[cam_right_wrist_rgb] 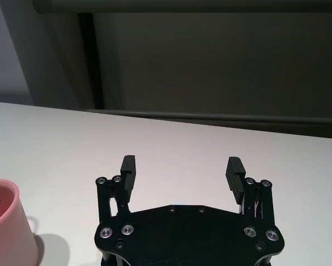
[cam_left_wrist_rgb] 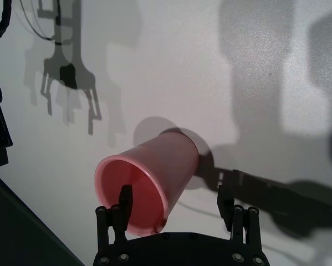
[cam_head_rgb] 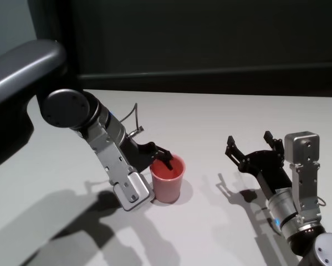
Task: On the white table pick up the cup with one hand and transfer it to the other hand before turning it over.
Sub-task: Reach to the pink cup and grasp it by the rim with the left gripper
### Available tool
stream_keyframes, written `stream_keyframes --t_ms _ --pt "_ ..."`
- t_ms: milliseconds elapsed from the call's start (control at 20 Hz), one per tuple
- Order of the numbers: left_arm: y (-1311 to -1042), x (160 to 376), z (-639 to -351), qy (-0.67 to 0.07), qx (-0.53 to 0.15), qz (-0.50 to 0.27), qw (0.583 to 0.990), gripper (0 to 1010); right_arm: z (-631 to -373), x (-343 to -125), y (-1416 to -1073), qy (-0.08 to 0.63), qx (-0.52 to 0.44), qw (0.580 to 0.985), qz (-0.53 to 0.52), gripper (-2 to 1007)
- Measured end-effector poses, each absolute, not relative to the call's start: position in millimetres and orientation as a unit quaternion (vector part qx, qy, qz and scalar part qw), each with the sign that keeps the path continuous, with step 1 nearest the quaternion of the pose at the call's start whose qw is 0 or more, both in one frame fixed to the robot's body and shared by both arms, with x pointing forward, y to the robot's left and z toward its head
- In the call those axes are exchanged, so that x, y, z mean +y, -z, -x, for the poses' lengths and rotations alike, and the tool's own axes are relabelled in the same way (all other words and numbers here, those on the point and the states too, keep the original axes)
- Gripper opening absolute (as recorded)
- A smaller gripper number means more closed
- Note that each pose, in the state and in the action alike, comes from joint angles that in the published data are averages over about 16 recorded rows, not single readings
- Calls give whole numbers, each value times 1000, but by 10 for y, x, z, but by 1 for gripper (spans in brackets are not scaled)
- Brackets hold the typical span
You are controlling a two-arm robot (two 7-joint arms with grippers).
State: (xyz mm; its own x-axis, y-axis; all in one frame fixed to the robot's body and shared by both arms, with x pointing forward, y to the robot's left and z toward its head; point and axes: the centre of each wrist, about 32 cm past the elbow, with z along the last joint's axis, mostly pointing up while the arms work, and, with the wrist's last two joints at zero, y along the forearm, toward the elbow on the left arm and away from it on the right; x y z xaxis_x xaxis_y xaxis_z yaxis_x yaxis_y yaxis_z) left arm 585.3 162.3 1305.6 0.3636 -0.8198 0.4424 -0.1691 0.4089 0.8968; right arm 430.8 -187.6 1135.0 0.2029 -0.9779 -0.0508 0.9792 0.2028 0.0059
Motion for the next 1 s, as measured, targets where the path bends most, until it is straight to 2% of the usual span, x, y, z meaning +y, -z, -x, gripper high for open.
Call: stream_keyframes --t_ms 1000 --pt "-13043 1501 -5867 272 -513 -491 650 998 -4308 -1876 -11350 631 18 775 -18 1002"
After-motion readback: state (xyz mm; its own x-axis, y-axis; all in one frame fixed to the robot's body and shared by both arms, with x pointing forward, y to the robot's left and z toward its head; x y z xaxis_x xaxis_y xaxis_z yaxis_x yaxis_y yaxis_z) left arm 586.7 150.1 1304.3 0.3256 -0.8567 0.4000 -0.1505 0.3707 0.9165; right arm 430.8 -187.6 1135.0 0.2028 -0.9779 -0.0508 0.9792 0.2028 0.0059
